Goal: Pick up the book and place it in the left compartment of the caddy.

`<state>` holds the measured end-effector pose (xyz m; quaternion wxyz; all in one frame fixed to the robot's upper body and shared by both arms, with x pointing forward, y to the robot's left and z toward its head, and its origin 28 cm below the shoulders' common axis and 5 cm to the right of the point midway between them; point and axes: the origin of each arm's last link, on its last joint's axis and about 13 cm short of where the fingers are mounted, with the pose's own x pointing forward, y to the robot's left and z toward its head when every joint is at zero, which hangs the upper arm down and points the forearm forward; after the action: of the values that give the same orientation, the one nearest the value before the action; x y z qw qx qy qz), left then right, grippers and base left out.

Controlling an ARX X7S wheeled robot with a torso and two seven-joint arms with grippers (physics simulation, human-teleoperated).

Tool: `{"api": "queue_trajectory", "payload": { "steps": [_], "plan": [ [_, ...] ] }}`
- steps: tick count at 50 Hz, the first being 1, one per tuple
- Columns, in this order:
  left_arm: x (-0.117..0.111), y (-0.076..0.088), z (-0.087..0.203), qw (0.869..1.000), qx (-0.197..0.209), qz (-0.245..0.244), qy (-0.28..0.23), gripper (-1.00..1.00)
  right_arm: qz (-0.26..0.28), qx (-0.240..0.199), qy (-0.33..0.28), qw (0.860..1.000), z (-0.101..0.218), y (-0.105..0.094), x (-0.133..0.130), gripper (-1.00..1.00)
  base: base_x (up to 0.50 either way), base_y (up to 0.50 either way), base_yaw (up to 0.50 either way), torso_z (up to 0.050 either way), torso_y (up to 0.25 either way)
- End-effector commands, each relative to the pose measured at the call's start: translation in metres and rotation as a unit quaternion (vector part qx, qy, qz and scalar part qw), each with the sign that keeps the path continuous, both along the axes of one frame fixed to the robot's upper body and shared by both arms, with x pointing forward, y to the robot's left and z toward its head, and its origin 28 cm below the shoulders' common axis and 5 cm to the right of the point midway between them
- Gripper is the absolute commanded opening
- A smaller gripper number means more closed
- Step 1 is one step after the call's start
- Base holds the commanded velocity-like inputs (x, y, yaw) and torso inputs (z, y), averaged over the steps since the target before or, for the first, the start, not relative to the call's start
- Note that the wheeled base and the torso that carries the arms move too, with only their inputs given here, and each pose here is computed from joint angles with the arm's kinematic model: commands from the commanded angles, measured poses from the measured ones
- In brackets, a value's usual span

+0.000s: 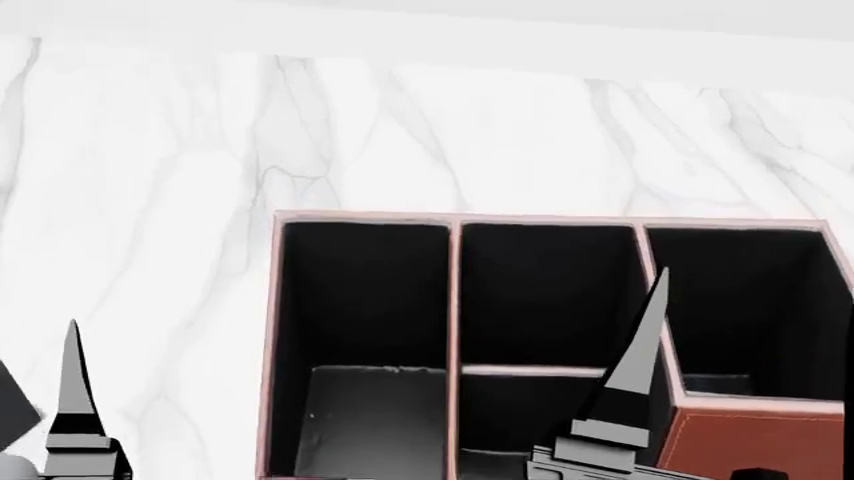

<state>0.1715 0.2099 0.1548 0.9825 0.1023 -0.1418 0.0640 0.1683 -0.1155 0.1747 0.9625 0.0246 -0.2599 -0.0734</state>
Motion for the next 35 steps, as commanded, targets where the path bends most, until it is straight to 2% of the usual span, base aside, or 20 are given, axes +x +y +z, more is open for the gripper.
{"api": "queue_trajectory", "payload": {
  "steps": [1, 11, 12, 18, 22, 25, 28, 31, 32, 33, 34, 35],
  "plan": [
    [0.001, 0.001, 0.003, 1.000, -0.004, 0.012, -0.012, 1.00, 0.003, -0.003, -0.007, 1.000, 0.002, -0.001, -0.001, 1.00, 0.00, 0.00, 0.00, 0.032, -0.230],
    [0.000, 0.001, 0.003, 1.000, -0.002, 0.014, -0.014, 1.00, 0.002, -0.003, -0.009, 1.000, 0.003, -0.002, -0.002, 1.00, 0.00, 0.00, 0.00, 0.032, -0.231],
    [-0.001, 0.002, 0.005, 1.000, -0.002, 0.016, -0.026, 1.00, 0.001, -0.003, -0.008, 1.000, 0.003, -0.002, -0.002, 1.00, 0.00, 0.00, 0.00, 0.032, -0.225],
    [-0.006, 0.007, 0.015, 1.000, 0.013, 0.003, -0.021, 1.00, -0.002, -0.002, -0.010, 1.000, 0.004, -0.004, -0.003, 1.00, 0.00, 0.00, 0.00, 0.000, 0.000],
    [-0.007, 0.014, 0.021, 1.000, 0.014, 0.003, -0.019, 1.00, -0.001, -0.001, -0.010, 1.000, 0.003, -0.004, -0.003, 1.00, 0.00, 0.00, 0.00, 0.000, 0.000],
    [-0.004, 0.022, 0.027, 0.999, 0.038, -0.022, -0.015, 1.00, 0.002, -0.001, -0.006, 1.000, 0.001, -0.002, -0.002, 1.00, 0.00, 0.00, 0.00, 0.000, 0.000],
    [-0.005, 0.030, 0.043, 0.998, 0.041, -0.044, -0.025, 1.00, 0.005, -0.002, -0.004, 1.000, 0.000, -0.001, -0.001, 1.00, 0.00, 0.00, 0.00, 0.000, 0.000],
    [-0.006, 0.037, 0.051, 0.997, 0.049, -0.045, -0.027, 1.00, 0.007, -0.003, -0.003, 1.000, -0.001, 0.000, 0.000, 1.00, 0.00, 0.00, 0.00, 0.000, 0.000],
    [-0.004, 0.045, 0.057, 0.996, 0.067, -0.043, -0.036, 1.00, 0.009, -0.004, -0.002, 1.000, -0.001, 0.001, -0.001, 1.00, 0.00, 0.00, 0.00, 0.000, 0.000],
    [-0.004, 0.046, 0.058, 0.996, 0.058, -0.055, -0.032, 1.00, 0.009, -0.005, -0.002, 1.000, -0.001, 0.002, 0.000, 1.00, 0.00, 0.00, 0.00, 0.000, 0.000],
    [-0.005, 0.049, 0.058, 0.996, 0.066, -0.046, -0.042, 1.00, 0.010, -0.005, -0.002, 1.000, -0.001, 0.002, 0.000, 1.00, 0.00, 0.00, 0.00, 0.000, 0.000],
    [-0.005, 0.055, 0.059, 0.993, 0.099, -0.051, -0.029, 1.00, 0.011, -0.006, -0.001, 1.000, -0.002, 0.002, 0.000, 1.00, 0.00, 0.00, 0.00, 0.000, 0.000]
  ]
}}
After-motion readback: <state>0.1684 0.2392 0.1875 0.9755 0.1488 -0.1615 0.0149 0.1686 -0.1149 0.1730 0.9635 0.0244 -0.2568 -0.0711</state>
